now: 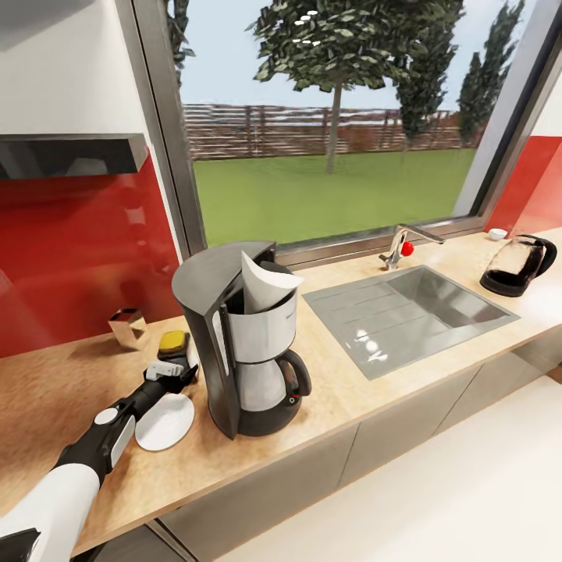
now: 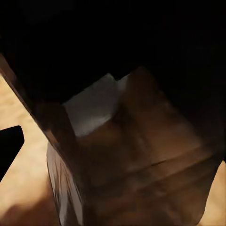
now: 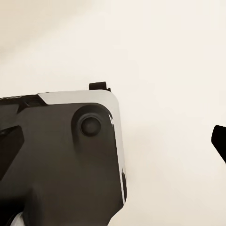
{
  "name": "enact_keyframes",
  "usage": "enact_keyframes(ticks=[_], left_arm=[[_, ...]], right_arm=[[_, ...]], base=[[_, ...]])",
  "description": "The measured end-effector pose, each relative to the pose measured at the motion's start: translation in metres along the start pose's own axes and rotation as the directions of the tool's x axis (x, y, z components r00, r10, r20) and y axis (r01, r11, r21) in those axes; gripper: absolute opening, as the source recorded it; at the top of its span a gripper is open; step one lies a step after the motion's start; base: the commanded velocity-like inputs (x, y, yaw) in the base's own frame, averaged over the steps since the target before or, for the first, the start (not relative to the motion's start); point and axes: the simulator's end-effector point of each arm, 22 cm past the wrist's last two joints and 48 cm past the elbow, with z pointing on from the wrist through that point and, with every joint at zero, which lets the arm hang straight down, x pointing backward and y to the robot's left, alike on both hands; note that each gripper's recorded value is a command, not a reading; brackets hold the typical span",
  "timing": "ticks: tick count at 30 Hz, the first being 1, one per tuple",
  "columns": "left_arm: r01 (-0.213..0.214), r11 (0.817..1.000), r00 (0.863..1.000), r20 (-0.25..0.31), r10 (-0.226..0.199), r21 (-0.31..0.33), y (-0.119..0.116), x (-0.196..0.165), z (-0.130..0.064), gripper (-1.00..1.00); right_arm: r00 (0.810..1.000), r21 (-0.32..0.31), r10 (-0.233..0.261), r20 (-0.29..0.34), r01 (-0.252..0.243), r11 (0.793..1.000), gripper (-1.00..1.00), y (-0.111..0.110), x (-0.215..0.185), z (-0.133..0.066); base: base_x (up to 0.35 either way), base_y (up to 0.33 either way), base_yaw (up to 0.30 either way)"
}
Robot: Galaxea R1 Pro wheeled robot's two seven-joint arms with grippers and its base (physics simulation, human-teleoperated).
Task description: Set up a coffee station on the kitchen countertop: keep the coffee maker on the countertop, move the bottle of coffee from the kitchen shelf to the counter next to the coffee maker, place a paper coffee filter on top of the coffee maker, put the saucer next to the coffee maker with the coffee cup on the saucer, and place the electric kettle next to the coffee maker.
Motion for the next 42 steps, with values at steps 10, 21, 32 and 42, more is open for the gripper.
enact_keyframes(ticks=[10,21,32,42], left_arm=[[-0.001,1.0,1.0,0.0,0.001,-0.001,0.0,0.0,0.0,1.0],[0.0,1.0,1.0,-0.001,0.0,-0.004,0.001,0.001,0.0,1.0],[-0.001,1.0,1.0,-0.002,0.001,-0.003,0.001,0.001,0.0,1.0],[-0.014,0.999,1.0,-0.001,0.014,0.052,-0.014,0.008,-0.01,1.0]], right_arm=[[1.0,0.0,0.0,0.0,0.0,1.0,1.0,0.0,0.0,0.0],[1.0,-0.001,-0.001,-0.001,0.001,1.0,1.0,0.0,0.0,0.0],[1.0,-0.001,0.001,-0.001,-0.001,1.0,1.0,0.001,0.0,0.0],[1.0,-0.001,0.003,0.003,-0.003,1.0,1.0,0.001,-0.001,0.0]], base=[[-0.001,0.0,0.0],[-0.267,0.0,0.0],[-0.319,0.0,0.0],[-0.148,0.0,0.0]])
